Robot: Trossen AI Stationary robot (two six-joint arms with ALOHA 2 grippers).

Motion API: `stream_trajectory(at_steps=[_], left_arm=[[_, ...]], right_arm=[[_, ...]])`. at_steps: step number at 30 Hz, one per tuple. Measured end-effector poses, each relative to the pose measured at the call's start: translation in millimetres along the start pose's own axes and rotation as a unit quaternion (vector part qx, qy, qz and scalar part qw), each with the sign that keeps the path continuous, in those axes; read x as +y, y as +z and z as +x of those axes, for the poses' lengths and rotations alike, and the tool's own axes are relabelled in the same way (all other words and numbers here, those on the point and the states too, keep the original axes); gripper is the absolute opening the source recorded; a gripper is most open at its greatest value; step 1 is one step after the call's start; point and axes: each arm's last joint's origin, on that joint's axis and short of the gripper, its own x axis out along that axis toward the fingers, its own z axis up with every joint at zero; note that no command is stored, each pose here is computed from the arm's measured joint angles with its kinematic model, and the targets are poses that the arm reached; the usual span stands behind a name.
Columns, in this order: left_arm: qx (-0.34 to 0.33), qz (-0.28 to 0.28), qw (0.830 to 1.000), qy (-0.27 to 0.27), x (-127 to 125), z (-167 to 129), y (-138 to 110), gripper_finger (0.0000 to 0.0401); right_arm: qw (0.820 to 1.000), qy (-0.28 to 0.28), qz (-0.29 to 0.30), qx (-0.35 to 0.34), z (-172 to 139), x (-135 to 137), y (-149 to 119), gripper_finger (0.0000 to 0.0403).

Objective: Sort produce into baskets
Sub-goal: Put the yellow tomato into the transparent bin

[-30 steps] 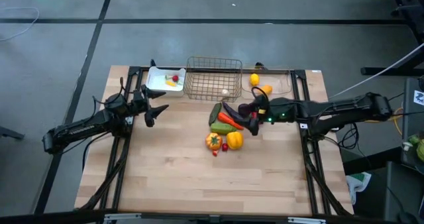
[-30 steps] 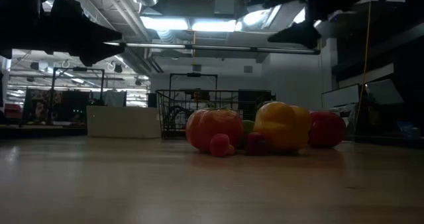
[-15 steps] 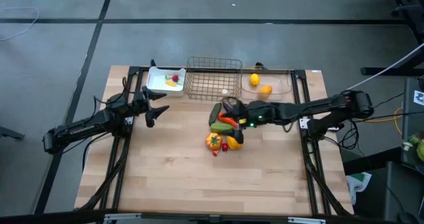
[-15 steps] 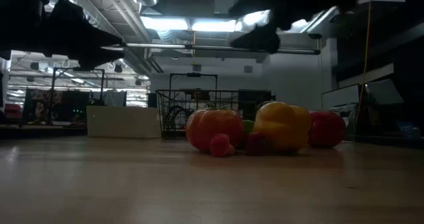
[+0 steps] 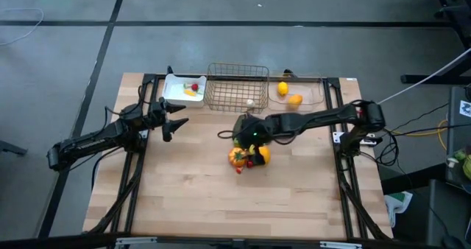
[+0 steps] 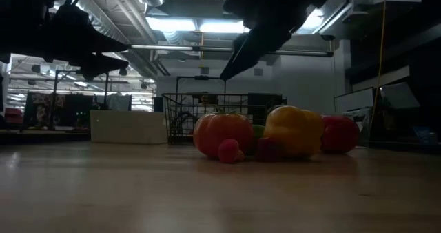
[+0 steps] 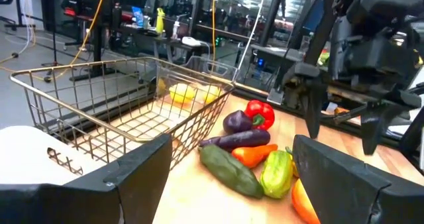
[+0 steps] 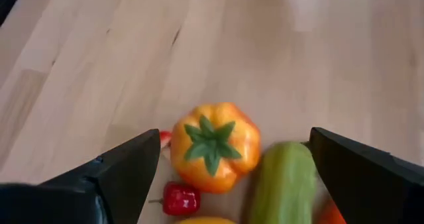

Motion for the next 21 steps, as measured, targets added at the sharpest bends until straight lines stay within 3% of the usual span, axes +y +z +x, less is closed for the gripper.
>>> stream_trajectory(at_steps=[21], left_arm=[[0.001,0.000,1.000,0.000,0,0,0,0.0310]], right_arm=[[0.997,0.036,-0.046,0.052,55,-3,-20,0.0383]])
